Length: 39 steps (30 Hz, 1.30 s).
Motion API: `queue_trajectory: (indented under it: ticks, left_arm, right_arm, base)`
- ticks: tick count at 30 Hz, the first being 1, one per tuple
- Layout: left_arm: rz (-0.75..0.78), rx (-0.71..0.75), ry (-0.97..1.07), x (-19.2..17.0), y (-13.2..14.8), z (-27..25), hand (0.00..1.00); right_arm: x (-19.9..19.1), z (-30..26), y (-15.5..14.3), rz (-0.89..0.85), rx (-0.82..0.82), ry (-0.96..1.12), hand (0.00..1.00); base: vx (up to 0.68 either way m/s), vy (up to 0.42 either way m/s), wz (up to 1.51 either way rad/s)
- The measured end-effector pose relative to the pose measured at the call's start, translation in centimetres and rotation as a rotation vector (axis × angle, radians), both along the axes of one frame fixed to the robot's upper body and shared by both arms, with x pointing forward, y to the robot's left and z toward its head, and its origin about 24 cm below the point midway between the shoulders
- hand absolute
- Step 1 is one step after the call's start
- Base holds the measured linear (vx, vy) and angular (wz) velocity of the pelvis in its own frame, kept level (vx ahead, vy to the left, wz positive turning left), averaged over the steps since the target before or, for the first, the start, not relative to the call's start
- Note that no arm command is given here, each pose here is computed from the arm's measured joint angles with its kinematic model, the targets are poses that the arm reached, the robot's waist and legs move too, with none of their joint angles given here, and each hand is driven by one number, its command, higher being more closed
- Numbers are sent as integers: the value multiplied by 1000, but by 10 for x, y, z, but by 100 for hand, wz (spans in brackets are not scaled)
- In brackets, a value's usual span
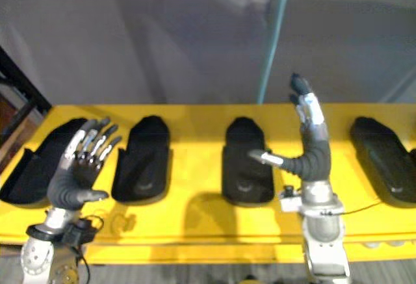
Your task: Walk over and take plastic housings, then place them on the shelf
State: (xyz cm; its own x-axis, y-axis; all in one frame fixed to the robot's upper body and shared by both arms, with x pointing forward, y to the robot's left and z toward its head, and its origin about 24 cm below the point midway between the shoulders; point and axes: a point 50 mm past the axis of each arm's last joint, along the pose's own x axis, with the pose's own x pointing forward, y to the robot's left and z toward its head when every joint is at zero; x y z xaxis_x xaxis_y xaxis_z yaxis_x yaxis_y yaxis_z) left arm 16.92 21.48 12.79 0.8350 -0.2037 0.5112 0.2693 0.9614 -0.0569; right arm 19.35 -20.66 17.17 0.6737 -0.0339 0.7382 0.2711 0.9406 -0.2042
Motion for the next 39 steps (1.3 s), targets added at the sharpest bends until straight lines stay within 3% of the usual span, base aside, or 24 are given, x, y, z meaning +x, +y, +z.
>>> queue_trajectory:
  ticks: [5,10,11,12,18,25,31,39]
  left_arm:
    - [79,-37,-54,-3,4,4,0]
    - [261,-144,-132,-4,16,12,0]
    - [303,-179,-151,-4,19,14,0]
    - [478,-333,-229,-6,28,20,0]
    - [484,-337,-229,-6,28,20,0]
    - [606,-426,-285,-14,30,20,0]
    - [834,-327,-403,-27,26,35,0]
    - [1036,-278,-451,-42,46,39,0]
  right_arm:
    - [-18,-5,-38,-227,33,20,0]
    - [-40,-12,-65,-373,136,16,0]
    - [-45,-15,-68,-397,162,13,0]
    - [-58,-19,-68,-436,186,-26,0]
    - [-57,-20,-68,-432,192,-25,0]
    - [-47,-29,-49,-337,283,-1,0]
    - [-44,-29,-45,-319,308,-11,0]
    - [-31,-10,-41,-226,186,-62,0]
  base:
    - [22,13,-29]
    - [-12,-6,-25]
    - [-7,-10,-10]
    - [-5,-4,-9]
    - [0,0,0]
    - [0,0,0]
    - [0,0,1]
    - [9,-5,10]
